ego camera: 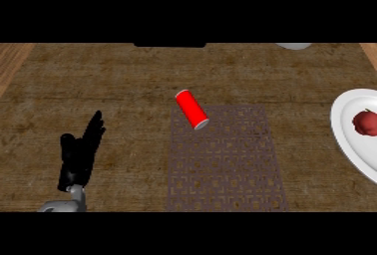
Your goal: Pick the bell pepper from the placemat and place it in the plate
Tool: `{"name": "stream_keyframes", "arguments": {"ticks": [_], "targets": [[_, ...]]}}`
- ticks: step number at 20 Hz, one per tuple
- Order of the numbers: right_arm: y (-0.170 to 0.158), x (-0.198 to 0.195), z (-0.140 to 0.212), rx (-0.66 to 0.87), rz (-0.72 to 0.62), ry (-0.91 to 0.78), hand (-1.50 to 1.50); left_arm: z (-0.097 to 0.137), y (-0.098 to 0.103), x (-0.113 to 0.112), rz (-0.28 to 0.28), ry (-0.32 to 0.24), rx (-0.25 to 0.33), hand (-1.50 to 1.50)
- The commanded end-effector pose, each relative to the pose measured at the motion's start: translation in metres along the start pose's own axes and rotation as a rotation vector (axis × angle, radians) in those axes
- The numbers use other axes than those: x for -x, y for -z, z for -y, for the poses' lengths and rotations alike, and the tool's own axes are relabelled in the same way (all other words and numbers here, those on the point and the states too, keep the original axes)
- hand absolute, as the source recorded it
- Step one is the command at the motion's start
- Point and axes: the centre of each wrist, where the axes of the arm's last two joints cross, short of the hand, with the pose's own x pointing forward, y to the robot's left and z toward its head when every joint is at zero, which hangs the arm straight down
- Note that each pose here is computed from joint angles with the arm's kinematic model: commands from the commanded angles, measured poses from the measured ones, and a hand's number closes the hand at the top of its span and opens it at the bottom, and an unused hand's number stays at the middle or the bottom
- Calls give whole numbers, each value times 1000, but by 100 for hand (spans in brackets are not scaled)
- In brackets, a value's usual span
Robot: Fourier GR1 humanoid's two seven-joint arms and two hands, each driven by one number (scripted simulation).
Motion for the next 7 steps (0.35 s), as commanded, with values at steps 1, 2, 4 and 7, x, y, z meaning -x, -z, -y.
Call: {"name": "stream_keyframes", "arguments": {"ticks": [1, 2, 4, 7], "targets": [[-4, 6, -5, 22, -19, -25, -150, 13, 6, 4, -12, 21, 20, 0], [-5, 0, 9, 34, -13, -13, -150, 3, 4, 9, 10, 2, -9, 0], [6, -11, 12, 50, -36, -8, -150, 7, -6, 12, -4, 9, 7, 0], [-5, 1, 7, 56, -33, -46, -150, -6, 1, -2, -2, 9, 9, 0]]}}
